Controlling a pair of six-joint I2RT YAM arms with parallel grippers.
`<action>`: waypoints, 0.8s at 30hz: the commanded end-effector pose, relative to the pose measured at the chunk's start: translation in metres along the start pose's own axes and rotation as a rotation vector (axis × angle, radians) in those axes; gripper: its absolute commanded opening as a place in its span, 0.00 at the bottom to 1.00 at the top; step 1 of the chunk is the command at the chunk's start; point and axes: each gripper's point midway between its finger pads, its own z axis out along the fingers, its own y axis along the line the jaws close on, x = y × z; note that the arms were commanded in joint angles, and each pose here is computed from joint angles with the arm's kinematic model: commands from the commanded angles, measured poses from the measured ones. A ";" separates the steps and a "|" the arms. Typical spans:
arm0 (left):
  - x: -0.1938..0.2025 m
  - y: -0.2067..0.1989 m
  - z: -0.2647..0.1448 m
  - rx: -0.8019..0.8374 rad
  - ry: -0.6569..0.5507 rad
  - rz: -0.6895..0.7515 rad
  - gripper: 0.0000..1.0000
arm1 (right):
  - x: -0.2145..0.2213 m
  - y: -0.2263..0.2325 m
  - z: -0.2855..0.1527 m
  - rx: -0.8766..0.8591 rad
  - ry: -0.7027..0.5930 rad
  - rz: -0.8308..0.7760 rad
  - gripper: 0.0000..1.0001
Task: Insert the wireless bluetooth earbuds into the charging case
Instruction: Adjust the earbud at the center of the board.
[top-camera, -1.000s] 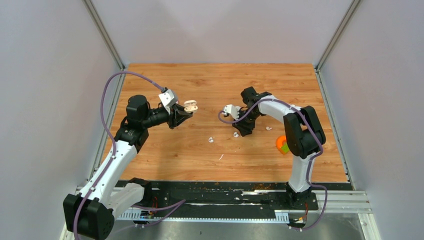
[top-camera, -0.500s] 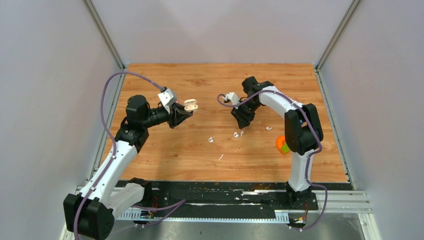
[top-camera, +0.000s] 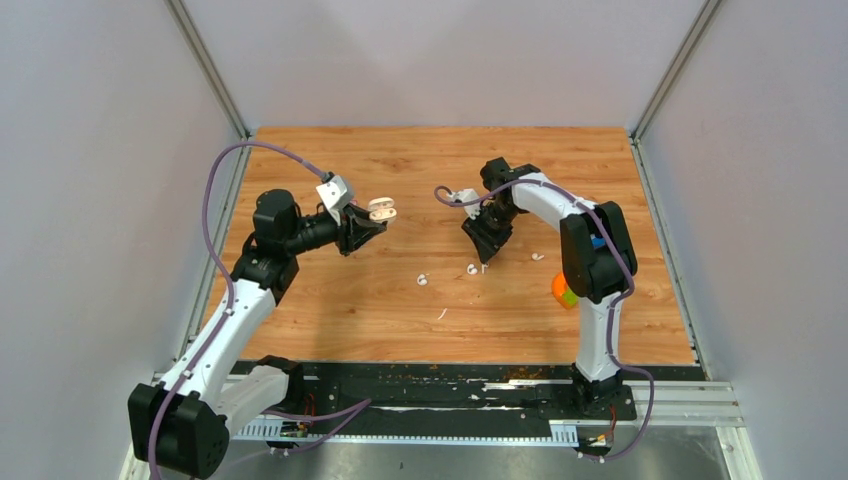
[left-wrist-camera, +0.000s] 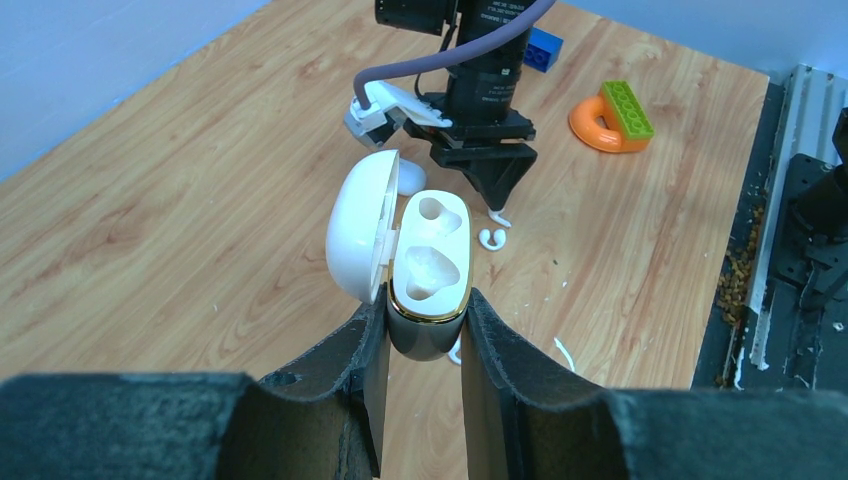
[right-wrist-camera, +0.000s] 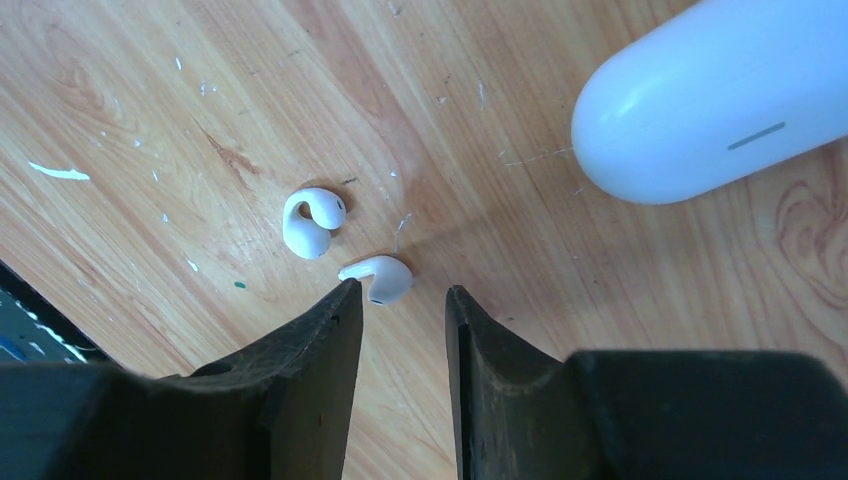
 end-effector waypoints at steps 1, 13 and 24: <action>-0.012 0.003 0.000 -0.001 -0.031 0.025 0.00 | -0.008 0.006 -0.003 0.030 -0.031 0.102 0.37; -0.015 0.004 -0.001 -0.003 -0.024 0.043 0.00 | 0.015 -0.038 -0.065 0.167 -0.097 0.068 0.36; -0.017 0.003 0.001 0.003 -0.039 0.026 0.00 | 0.070 -0.119 -0.085 0.344 -0.013 0.106 0.33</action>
